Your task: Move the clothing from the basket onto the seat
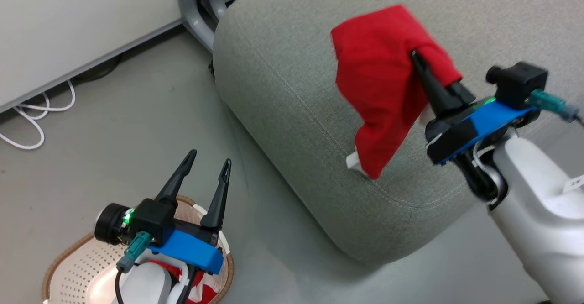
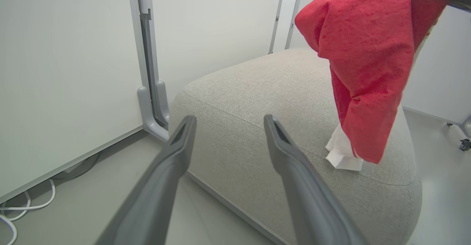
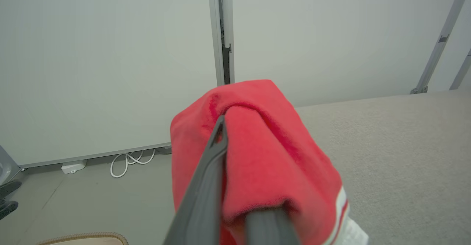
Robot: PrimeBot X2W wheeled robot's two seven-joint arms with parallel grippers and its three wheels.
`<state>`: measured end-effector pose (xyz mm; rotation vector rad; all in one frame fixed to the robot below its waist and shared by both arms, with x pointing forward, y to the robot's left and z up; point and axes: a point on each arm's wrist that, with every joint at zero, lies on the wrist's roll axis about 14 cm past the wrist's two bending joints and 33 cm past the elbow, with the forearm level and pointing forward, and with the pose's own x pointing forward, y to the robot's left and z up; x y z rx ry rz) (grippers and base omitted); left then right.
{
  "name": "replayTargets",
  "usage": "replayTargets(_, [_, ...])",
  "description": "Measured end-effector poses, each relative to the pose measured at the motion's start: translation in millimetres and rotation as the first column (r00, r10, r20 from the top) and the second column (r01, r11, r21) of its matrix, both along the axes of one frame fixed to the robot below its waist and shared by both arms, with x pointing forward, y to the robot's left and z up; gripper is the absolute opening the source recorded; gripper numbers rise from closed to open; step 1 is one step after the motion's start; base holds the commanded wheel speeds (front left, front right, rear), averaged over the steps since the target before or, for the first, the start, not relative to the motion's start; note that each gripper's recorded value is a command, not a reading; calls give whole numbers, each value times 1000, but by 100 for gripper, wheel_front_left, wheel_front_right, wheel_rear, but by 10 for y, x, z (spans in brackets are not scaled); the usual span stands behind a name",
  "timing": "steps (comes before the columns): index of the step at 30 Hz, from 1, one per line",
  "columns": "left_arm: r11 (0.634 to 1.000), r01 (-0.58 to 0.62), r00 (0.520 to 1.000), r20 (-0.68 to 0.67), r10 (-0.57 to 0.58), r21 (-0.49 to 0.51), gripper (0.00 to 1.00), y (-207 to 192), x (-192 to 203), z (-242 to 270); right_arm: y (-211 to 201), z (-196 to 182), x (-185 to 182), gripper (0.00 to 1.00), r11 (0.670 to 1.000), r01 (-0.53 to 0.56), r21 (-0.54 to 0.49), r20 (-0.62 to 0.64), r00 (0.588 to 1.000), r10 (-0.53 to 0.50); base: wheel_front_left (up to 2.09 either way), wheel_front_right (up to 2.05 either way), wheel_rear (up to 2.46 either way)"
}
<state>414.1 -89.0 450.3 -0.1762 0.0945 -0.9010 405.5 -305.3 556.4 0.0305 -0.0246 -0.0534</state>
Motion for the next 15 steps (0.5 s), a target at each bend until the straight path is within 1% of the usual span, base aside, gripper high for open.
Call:
replayTargets(4, [1000, -2, 1000, 4, 2, 6, 100, 50, 159, -106, -238, 233, 278, 0, 998, 53, 33, 65, 996, -55, 0, 0, 0])
replayTargets(8, [1000, 3, 1000, 17, -3, 10, 100, 80, 328, -215, -616, 518, 531, 0, 991, 130, 19, 133, 982, -131, 0, 0, 0])
replayTargets(12, [1000, 16, 1000, 27, -16, 7, 100, 83, 476, -337, -1046, 603, 699, 0, 973, 230, -22, 148, 963, -224, 0, 0, 0])
replayTargets(15, [1000, 4, 1000, 27, -4, 5, 100, 142, 605, -454, -1254, 518, 831, 0, 959, 282, -32, 137, 952, -275, 0, 0, 0])
